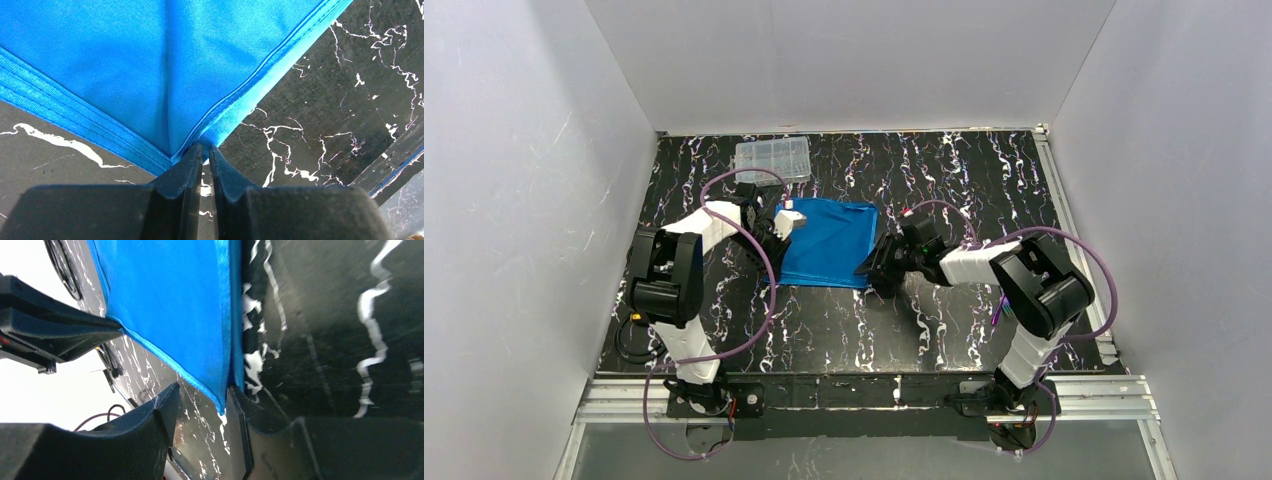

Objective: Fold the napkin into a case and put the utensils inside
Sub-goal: Smooth out the upper triangle-folded napkin at the center of the board.

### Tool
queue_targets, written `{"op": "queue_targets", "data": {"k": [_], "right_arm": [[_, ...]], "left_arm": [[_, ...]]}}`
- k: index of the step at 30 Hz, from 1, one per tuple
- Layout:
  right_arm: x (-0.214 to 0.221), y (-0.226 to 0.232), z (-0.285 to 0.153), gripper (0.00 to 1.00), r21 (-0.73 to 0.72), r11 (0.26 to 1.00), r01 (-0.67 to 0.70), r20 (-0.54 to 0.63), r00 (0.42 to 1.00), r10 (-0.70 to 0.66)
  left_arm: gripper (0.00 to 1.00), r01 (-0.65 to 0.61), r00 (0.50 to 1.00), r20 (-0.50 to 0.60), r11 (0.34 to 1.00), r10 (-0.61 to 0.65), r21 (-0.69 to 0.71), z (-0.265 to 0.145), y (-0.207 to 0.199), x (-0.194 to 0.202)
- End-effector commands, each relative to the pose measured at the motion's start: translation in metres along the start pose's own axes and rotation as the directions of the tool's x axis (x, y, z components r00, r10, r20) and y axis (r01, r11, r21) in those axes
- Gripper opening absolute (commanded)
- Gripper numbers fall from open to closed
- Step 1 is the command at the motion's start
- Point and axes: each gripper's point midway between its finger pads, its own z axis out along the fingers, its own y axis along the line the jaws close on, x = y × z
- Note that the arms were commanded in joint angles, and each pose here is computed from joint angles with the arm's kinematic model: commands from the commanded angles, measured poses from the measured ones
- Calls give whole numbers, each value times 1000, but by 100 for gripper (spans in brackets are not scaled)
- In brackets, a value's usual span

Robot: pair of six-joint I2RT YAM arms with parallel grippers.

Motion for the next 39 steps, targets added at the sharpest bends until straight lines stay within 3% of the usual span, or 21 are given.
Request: {"op": "queue_targets", "data": {"k": [1,4,8,12,17,22,32,39], "right_arm": [[-35,19,-24,46,-30,998,49,-6,999,-49],[-73,43,-35,40,-77,992,102,14,995,-101],[-101,57,-20,37,-97,986,133,-80,987,-141],[-138,75,-1,35,-136,974,180,-10,983,-183],[-163,62,33,18,-171,975,140,-48,988,-150],[-182,60,43,11,-277,949,148,-39,986,-165],[-182,34,71,9,-307,948,79,-81,991,-108],[-202,95,37,17,-388,910,144,-2,988,-157]], "left_arm": [[9,-3,1000,25,999,2,47,-5,-11,-6],[9,0,1000,27,998,-2,57,-4,-13,-6],[9,2,1000,24,998,-4,60,-3,-13,-4],[8,-3,1000,15,998,2,58,-2,-13,-1],[6,-12,1000,7,999,11,49,-1,-12,4],[0,-28,1000,-3,999,28,42,1,-11,8],[0,-63,997,-42,997,65,44,1,-11,20],[0,-81,996,-21,987,85,141,-23,-39,13]]}}
